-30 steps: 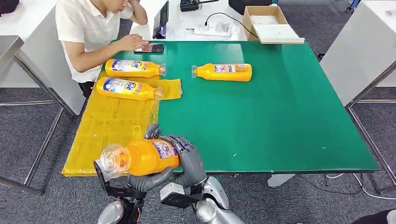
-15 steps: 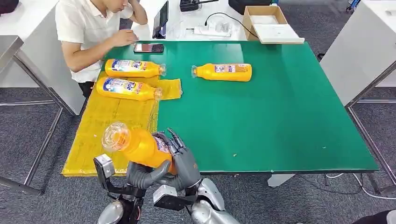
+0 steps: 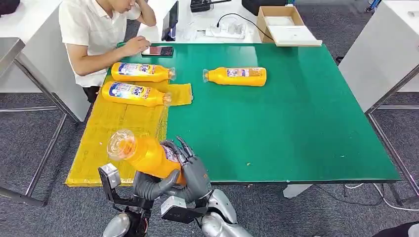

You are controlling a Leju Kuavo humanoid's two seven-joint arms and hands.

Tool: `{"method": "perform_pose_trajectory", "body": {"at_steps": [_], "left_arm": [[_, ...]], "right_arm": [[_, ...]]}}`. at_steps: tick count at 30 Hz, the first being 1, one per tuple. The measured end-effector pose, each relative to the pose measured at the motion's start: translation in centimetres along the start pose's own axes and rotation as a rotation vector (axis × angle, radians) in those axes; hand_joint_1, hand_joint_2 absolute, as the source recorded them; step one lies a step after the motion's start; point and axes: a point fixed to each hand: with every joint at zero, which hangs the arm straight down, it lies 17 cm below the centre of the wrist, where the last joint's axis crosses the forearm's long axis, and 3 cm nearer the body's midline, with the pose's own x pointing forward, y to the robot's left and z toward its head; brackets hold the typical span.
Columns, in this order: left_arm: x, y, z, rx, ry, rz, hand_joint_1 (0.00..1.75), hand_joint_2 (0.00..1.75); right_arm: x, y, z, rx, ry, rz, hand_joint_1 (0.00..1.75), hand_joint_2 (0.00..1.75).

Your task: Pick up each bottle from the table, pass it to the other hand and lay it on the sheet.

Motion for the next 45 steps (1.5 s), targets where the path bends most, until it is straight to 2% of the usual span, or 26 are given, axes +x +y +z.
{"method": "perform_pose_trajectory", "body": {"at_steps": [8,9,11,12,14,15,17,18,29,35,45], "left_arm": [[0.0,0.0,0.0,0.001,0.001,0.0,1.75,1.75],[0.0,0.0,0.0,0.001,0.001,0.0,1.75,1.75],[-0.1,0.2,0.0,0.009,0.005,-0.009,1.75,1.75],[-0.4,1.4,-0.4,0.051,0.016,-0.083,1.75,1.75],[0.3,5.9,-1.5,0.172,-0.011,-0.287,1.75,1.75],[1.1,9.2,-2.2,0.273,-0.03,-0.356,1.75,1.75],[2.6,14.9,-2.8,0.418,-0.047,-0.439,1.75,1.75],[3.3,16.5,-3.0,0.433,-0.053,-0.462,1.75,1.75],[3.0,19.2,-3.3,0.462,-0.014,-0.5,1.75,1.75],[2.0,18.7,-3.4,0.425,0.023,-0.427,1.75,1.75],[1.9,18.6,-3.5,0.419,0.026,-0.421,1.75,1.75]], "right_arm": [[-0.1,0.1,0.0,0.001,0.002,0.0,0.03,1.75],[-0.1,0.1,0.0,0.001,0.002,0.0,0.0,0.0],[0.0,0.0,0.0,-0.004,-0.002,0.005,0.0,0.0],[0.3,-0.4,0.1,-0.026,-0.025,0.027,0.0,0.0],[0.8,-1.0,0.4,-0.08,-0.057,0.071,0.0,0.0],[1.2,-0.7,0.8,-0.081,-0.078,0.081,0.0,0.0],[2.4,0.3,1.0,-0.064,-0.124,0.09,0.0,0.0],[2.4,0.6,1.3,-0.058,-0.125,0.09,0.0,0.0],[2.6,1.2,1.5,-0.041,-0.132,0.087,0.0,0.0],[2.6,1.4,1.6,-0.038,-0.133,0.088,0.0,0.0],[2.5,1.5,1.8,-0.034,-0.131,0.089,0.0,0.0]]}}
